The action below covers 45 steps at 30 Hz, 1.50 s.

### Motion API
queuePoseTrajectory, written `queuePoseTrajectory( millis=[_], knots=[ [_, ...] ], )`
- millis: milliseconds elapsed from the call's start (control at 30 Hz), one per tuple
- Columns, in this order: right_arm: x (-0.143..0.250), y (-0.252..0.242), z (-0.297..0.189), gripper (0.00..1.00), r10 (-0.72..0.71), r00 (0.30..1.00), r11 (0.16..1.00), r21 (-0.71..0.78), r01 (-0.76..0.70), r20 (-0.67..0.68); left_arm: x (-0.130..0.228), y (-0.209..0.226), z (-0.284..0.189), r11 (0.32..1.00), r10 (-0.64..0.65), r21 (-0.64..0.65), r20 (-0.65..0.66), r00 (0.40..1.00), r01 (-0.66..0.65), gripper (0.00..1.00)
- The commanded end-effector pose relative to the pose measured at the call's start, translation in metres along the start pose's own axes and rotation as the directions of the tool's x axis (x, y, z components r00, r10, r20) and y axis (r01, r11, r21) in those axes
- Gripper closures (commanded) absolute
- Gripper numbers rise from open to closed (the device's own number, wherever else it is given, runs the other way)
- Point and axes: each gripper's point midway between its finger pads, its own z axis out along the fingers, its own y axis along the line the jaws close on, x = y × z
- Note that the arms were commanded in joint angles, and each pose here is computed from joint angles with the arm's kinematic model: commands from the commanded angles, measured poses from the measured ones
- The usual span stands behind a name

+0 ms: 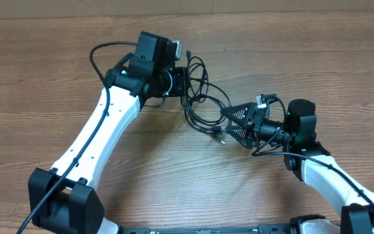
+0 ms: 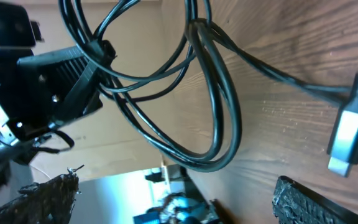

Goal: Untangle cables

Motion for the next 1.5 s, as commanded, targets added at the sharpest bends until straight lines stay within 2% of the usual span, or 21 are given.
queuePoseTrajectory(
  millis=[0,333,367,400,500,567,733,800,867,967,1000,1033,1400,1433,1467],
  knots=[
    [-0.003,-0.001,-0.001,0.0,0.088,0.996,0.996,0.001,-0.088,0.016,-0.002,-0.012,-0.006,0.993,-0.113,0.023,0.016,0.993,0.112,0.95],
    [-0.012,-0.006,-0.001,0.01,0.099,0.993,0.995,0.023,-0.1,0.07,0.012,-0.039,0.002,0.994,-0.087,0.058,-0.014,0.996,0.087,0.96],
    [-0.012,-0.007,-0.001,0.04,0.099,0.993,0.995,0.024,-0.101,0.072,0.013,-0.042,0.003,0.995,-0.081,0.062,-0.014,0.997,0.082,0.95],
    [-0.012,-0.007,-0.001,0.13,0.098,0.992,0.995,0.025,-0.101,0.076,0.015,-0.047,0.004,0.995,-0.071,0.069,-0.017,0.997,0.072,0.96],
    [-0.014,-0.007,-0.001,0.3,0.098,0.992,0.995,0.027,-0.101,0.084,0.019,-0.052,0.005,0.995,-0.066,0.076,-0.024,0.998,0.067,0.96],
    [-0.015,-0.008,-0.001,0.34,0.098,0.991,0.995,0.029,-0.101,0.092,0.021,-0.054,0.006,0.995,-0.061,0.077,-0.027,0.998,0.063,0.96],
    [-0.019,-0.009,-0.002,0.36,0.097,0.989,0.994,0.035,-0.102,0.113,0.025,-0.059,0.007,0.995,-0.051,0.085,-0.037,0.998,0.054,0.95],
    [-0.019,-0.009,-0.002,0.42,0.097,0.988,0.994,0.036,-0.102,0.116,0.026,-0.06,0.007,0.995,-0.05,0.089,-0.041,0.998,0.053,0.96],
    [-0.02,-0.01,-0.002,0.55,0.096,0.988,0.994,0.037,-0.101,0.12,0.026,-0.062,0.007,0.994,-0.049,0.098,-0.046,0.998,0.053,0.96],
    [-0.02,-0.01,-0.002,0.79,0.096,0.988,0.994,0.038,-0.101,0.123,0.026,-0.062,0.007,0.994,-0.049,0.098,-0.047,0.998,0.053,0.95],
    [-0.02,-0.01,-0.002,0.92,0.096,0.988,0.994,0.038,-0.101,0.123,0.027,-0.062,0.007,0.994,-0.049,0.098,-0.047,0.998,0.053,0.96],
    [-0.02,-0.01,-0.002,0.96,0.096,0.988,0.994,0.038,-0.101,0.123,0.027,-0.062,0.007,0.994,-0.048,0.098,-0.047,0.998,0.053,0.96],
    [-0.021,-0.008,-0.002,0.96,0.088,0.989,0.995,0.031,-0.093,0.122,0.031,-0.056,0.007,0.997,-0.004,0.077,-0.058,0.998,0.009,0.96],
    [-0.021,-0.006,-0.002,0.96,0.088,0.989,0.996,0.024,-0.091,0.123,0.03,-0.053,0.007,0.998,0.004,0.063,-0.054,0.999,0.0,0.92],
    [-0.022,-0.004,-0.002,0.96,0.094,0.988,0.995,0.017,-0.097,0.125,0.03,-0.049,0.007,0.999,0.013,0.042,-0.048,0.999,-0.011,0.62]
  ],
)
